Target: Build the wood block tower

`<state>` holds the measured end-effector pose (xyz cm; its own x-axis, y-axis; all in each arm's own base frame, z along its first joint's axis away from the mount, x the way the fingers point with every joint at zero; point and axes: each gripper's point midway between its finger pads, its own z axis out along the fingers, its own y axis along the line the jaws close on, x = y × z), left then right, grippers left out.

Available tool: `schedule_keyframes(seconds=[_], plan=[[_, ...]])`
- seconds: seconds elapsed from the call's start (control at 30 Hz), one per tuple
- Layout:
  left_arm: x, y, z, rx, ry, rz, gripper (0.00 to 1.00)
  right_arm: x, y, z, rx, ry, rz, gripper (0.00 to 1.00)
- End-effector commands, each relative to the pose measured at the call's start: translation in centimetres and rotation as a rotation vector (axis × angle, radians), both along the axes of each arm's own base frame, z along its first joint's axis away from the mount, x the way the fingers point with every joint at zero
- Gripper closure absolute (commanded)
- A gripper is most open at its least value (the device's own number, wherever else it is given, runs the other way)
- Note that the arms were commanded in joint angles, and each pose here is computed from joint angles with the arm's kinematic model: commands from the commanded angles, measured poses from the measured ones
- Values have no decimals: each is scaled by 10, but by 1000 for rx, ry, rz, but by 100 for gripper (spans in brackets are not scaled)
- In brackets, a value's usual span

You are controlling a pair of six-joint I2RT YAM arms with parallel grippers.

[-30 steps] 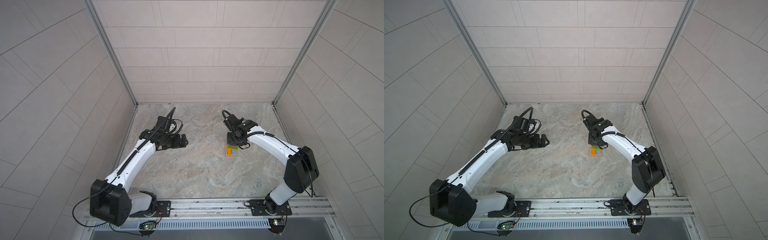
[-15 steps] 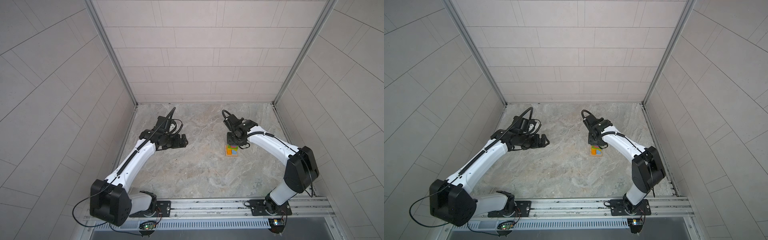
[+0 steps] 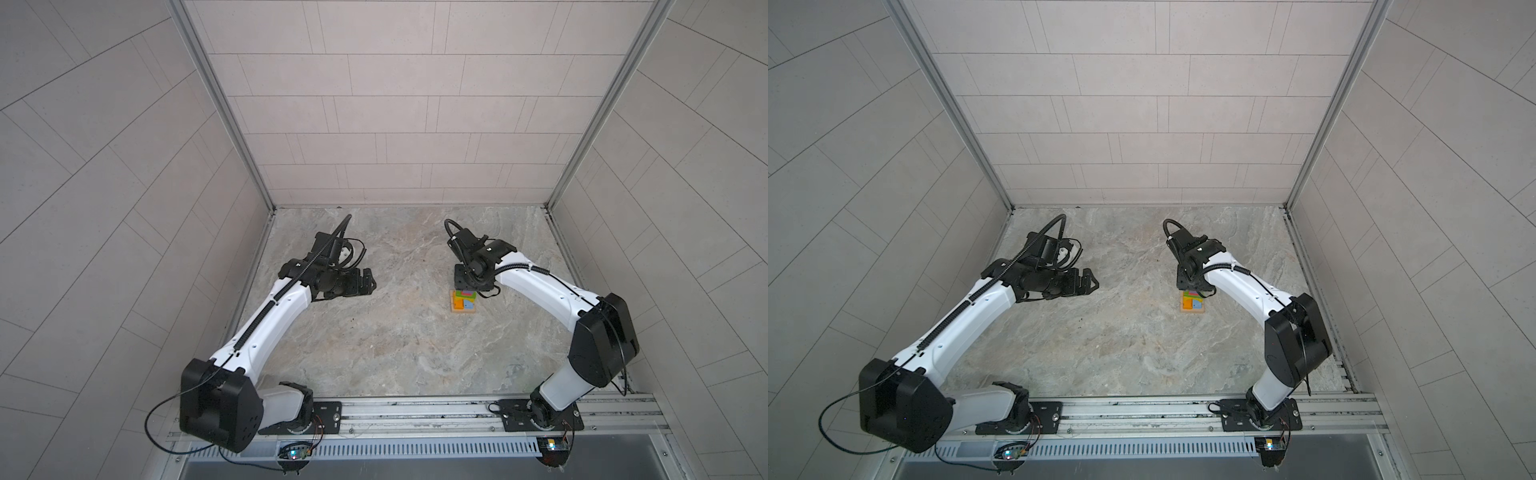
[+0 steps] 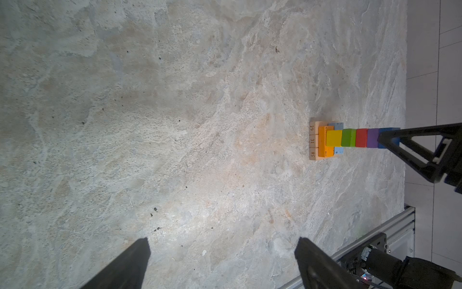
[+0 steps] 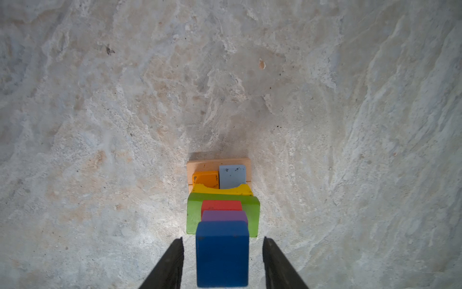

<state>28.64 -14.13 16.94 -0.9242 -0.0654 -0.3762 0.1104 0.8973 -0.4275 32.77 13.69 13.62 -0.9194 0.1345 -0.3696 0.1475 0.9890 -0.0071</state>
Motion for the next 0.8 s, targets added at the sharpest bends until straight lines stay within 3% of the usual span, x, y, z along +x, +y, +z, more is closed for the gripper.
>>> schedule_keyframes(seconds=[0.0, 0.27, 0.37, 0.5, 0.77], plan=[[2, 4, 0, 4, -12, 12, 2, 4, -5, 31, 9, -85, -1, 34], [9, 9, 8, 18, -72, 34, 0, 9, -15, 73, -19, -261, 72, 0], [14, 15, 15, 40, -139, 48, 0, 17, -25, 91, -55, -374, 99, 0], [22, 31, 20, 96, -247, 115, 0, 25, -55, 101, -113, -416, 81, 0], [46, 88, 22, 313, -498, 344, 0, 36, -126, 80, -178, -473, -18, 0]])
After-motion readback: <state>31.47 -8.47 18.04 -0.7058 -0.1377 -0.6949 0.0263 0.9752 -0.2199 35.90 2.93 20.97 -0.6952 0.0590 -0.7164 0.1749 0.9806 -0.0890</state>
